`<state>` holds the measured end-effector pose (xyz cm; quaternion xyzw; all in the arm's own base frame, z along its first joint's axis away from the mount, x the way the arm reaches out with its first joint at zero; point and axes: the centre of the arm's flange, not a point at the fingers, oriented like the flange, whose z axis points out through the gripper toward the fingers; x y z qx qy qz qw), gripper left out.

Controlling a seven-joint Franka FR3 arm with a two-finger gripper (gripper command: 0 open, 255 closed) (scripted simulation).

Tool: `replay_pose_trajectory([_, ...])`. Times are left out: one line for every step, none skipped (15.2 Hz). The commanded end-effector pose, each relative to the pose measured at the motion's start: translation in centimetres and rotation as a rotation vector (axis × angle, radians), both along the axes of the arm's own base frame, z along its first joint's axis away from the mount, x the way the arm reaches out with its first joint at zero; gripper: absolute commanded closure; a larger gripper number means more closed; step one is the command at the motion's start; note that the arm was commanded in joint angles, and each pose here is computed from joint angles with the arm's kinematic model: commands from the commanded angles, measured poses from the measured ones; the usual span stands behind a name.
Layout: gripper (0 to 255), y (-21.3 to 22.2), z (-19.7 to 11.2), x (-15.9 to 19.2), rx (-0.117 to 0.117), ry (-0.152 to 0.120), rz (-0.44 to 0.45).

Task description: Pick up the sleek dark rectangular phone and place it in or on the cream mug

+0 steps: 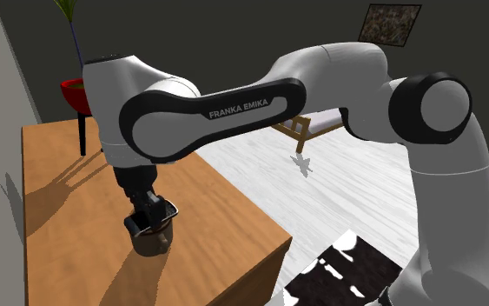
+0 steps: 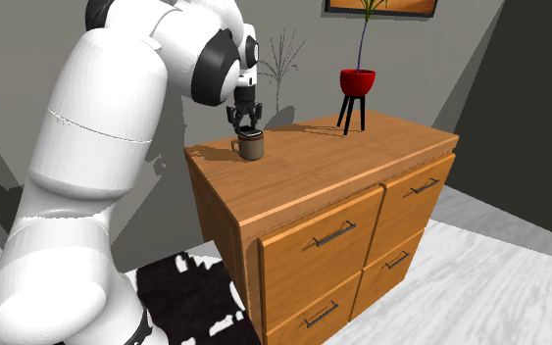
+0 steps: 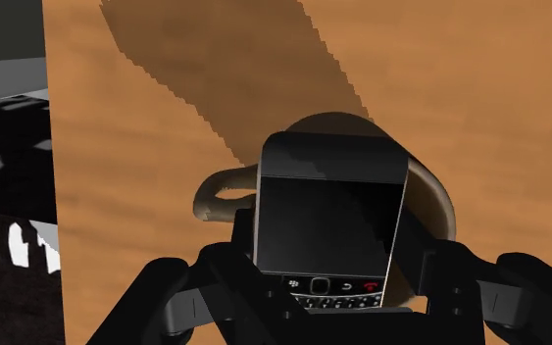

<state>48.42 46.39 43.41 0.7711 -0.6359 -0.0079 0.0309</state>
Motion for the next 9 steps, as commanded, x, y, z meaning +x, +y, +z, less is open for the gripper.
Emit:
replay_pose_trajectory([255, 0.0, -0.03, 0.0, 0.0, 0.0, 0.0])
replay_pose_trajectory([255, 0.0, -0.03, 0.0, 0.0, 0.0, 0.0])
replay_pose_trajectory([255, 0.0, -0.03, 0.0, 0.0, 0.0, 0.0])
replay_pose_trajectory([0, 0.0, -0.03, 0.0, 0.0, 0.0, 0.0])
replay_pose_trajectory([0, 0.0, -0.03, 0.0, 0.0, 0.0, 0.0])
replay_pose_trajectory([0, 0.0, -0.03, 0.0, 0.0, 0.0, 0.0])
replay_pose_trajectory([0, 0.0, -0.03, 0.0, 0.0, 0.0, 0.0])
replay_pose_trajectory([0, 0.0, -0.03, 0.0, 0.0, 0.0, 0.0])
replay_pose_trajectory([0, 0.0, -0.03, 0.0, 0.0, 0.0, 0.0])
